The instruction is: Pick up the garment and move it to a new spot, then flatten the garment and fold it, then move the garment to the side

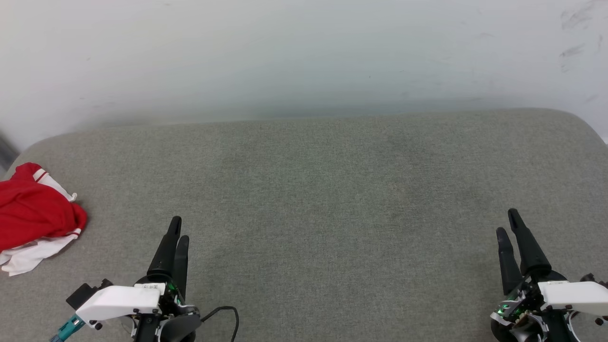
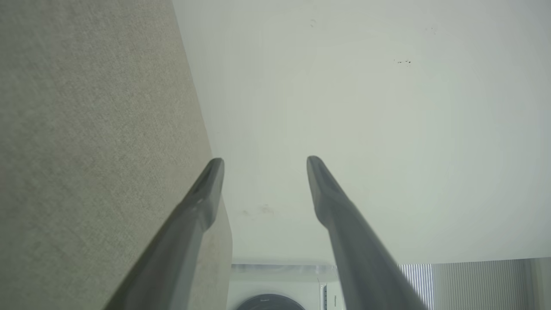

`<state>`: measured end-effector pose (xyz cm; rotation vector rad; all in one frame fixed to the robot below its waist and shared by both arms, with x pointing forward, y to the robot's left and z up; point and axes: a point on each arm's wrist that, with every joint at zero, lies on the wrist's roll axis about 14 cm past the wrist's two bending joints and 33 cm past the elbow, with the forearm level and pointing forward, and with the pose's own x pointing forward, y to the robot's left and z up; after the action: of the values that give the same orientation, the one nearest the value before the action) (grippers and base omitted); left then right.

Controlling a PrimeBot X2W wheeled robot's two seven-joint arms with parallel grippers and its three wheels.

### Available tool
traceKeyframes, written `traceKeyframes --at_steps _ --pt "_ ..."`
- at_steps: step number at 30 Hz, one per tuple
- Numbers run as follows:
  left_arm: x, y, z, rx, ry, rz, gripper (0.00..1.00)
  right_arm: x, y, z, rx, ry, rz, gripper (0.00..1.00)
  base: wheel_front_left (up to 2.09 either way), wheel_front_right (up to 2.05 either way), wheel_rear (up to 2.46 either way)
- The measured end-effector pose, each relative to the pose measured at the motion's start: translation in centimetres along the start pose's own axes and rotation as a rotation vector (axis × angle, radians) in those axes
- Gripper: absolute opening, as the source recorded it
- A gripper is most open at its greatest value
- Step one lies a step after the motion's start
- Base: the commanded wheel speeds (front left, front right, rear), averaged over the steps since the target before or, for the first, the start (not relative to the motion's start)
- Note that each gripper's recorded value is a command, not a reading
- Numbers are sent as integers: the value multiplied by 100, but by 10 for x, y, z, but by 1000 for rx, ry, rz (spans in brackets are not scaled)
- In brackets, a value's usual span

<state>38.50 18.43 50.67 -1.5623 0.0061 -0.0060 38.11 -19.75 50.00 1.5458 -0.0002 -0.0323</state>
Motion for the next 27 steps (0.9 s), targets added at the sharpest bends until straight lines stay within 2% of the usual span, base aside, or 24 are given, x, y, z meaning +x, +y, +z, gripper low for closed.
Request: traceKeyframes --at_steps 8,18,23,27 --pt "2 -14 -6 26 -2 -44 100 -1 7 -3 -49 -4 22 100 0 0 0" --pt "3 -24 -6 79 -21 -74 100 1 17 -6 -191 -1 56 100 0 0 0" --pt "3 -28 -11 153 -10 -90 100 1 20 -6 -337 6 69 100 0 0 0" --pt "2 -28 -12 294 8 -93 100 1 22 -8 -472 13 80 100 0 0 0"
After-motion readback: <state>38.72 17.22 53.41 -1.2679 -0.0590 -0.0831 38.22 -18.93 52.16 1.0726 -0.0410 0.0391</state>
